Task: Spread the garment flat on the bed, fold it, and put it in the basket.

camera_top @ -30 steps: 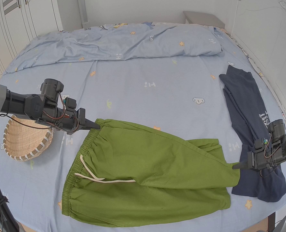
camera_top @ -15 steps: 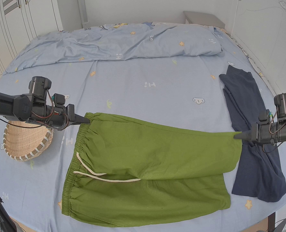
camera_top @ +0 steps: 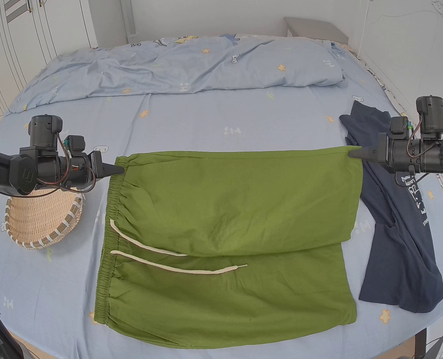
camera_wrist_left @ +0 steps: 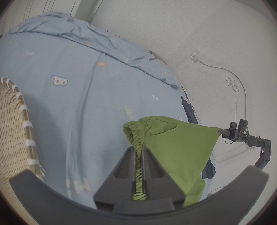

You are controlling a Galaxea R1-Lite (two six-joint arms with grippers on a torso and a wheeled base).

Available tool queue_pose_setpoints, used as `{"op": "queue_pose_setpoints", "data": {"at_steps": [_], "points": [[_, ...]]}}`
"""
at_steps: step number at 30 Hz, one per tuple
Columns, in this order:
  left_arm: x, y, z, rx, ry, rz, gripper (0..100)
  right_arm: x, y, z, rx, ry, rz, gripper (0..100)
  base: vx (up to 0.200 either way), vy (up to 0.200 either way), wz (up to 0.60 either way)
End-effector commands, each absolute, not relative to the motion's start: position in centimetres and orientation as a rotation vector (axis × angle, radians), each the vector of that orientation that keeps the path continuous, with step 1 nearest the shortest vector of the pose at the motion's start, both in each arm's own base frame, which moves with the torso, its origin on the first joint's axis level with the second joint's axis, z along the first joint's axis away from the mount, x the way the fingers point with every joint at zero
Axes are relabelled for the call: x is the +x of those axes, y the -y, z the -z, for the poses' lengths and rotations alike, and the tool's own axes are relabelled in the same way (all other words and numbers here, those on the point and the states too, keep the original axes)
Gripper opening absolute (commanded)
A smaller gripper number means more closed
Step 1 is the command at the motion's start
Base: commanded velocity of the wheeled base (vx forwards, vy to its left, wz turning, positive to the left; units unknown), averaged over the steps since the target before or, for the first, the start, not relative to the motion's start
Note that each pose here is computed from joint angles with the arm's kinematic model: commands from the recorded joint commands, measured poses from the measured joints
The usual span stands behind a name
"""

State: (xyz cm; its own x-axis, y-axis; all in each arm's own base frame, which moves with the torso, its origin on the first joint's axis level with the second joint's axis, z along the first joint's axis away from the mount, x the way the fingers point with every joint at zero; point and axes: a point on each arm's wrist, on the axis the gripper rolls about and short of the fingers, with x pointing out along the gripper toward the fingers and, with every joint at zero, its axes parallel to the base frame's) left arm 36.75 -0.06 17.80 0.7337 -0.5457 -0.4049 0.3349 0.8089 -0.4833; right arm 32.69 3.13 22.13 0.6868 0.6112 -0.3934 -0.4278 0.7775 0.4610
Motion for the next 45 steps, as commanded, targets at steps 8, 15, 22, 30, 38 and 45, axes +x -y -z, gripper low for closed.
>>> {"op": "queue_pose_setpoints", "data": {"at_steps": [8, 15, 22, 30, 38, 45], "points": [[37.9, -1.9, -18.3, -0.393, -0.495, 0.456, 0, 39.1, -4.8, -22.4, 0.326, -0.502, -0.636, 0, 0.000, 0.000, 0.00], [39.1, -2.0, -17.1, -0.390, -0.489, 0.454, 0, 40.9, -5.6, -23.0, 0.308, -0.476, -0.655, 0, 0.000, 0.000, 0.00], [39.9, -2.6, -16.1, -0.391, -0.476, 0.442, 0, 42.4, -5.7, -22.1, 0.300, -0.436, -0.660, 0, 0.000, 0.000, 0.00], [40.7, -3.2, -15.0, -0.392, -0.472, 0.432, 0, 44.3, -6.2, -22.2, 0.288, -0.398, -0.654, 0, 0.000, 0.000, 0.00], [41.0, -3.4, -15.1, -0.389, -0.462, 0.429, 0, 46.0, -6.4, -21.4, 0.273, -0.374, -0.626, 0, 0.000, 0.000, 0.00], [41.9, -3.9, -14.7, -0.394, -0.409, 0.417, 0, 47.1, -6.7, -20.6, 0.269, -0.371, -0.613, 0, 0.000, 0.000, 0.00]]}}
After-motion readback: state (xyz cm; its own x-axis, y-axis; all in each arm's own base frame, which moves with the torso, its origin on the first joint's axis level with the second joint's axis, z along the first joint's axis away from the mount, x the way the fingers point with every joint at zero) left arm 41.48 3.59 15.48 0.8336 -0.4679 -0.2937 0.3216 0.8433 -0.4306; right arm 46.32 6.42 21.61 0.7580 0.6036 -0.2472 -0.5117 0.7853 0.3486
